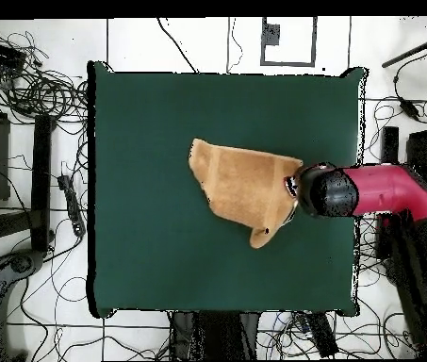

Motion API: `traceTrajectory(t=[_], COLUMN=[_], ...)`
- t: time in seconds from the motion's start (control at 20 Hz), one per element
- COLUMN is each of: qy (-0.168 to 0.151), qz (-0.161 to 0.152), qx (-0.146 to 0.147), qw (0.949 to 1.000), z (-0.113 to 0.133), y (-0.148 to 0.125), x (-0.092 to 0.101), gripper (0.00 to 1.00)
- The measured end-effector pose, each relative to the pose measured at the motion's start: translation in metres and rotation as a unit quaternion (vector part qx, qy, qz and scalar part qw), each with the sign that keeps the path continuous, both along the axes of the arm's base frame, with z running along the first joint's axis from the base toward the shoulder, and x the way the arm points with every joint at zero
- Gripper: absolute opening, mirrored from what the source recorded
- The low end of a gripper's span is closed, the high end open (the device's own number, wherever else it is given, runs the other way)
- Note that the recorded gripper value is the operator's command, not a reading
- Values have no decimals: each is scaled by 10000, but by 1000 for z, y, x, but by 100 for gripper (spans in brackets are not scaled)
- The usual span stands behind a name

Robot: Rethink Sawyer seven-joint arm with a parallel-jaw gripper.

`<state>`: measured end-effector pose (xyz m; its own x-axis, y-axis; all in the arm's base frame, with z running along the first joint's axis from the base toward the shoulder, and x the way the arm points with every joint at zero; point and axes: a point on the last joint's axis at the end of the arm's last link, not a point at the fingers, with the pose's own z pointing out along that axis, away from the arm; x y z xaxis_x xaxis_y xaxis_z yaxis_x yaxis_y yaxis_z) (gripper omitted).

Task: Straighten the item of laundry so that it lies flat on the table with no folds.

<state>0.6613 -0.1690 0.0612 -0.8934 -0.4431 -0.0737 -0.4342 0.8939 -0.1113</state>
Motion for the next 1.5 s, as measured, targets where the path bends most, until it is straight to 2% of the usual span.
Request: traceTrajectory(t=[0.2,0.25,0.4,0.45,0.5,0.65,0.7,0.85,1.2,1.4,1.5], qy=[-373,-545,-729,-838,-947,-987,-1127,-1285,-1514,-1453,-1335], qz=[120,329,650,854,1058,1127,1294,1396,1388,1470,1532], qx=[28,43,72,112,153,174,260,386,561,560,554], qw=[9992,9980,9952,9928,9898,9886,9848,9811,9771,9768,9776], z=[8,8,5,-2,-8,-11,-22,-36,-59,-58,-46], y=[-34,-49,-60,-62,-65,-65,-63,-56,-36,-22,-10], x=[31,48,67,76,85,88,95,99,102,105,108], gripper=[0,0,0,0,100,100,100,100,100,100,100])
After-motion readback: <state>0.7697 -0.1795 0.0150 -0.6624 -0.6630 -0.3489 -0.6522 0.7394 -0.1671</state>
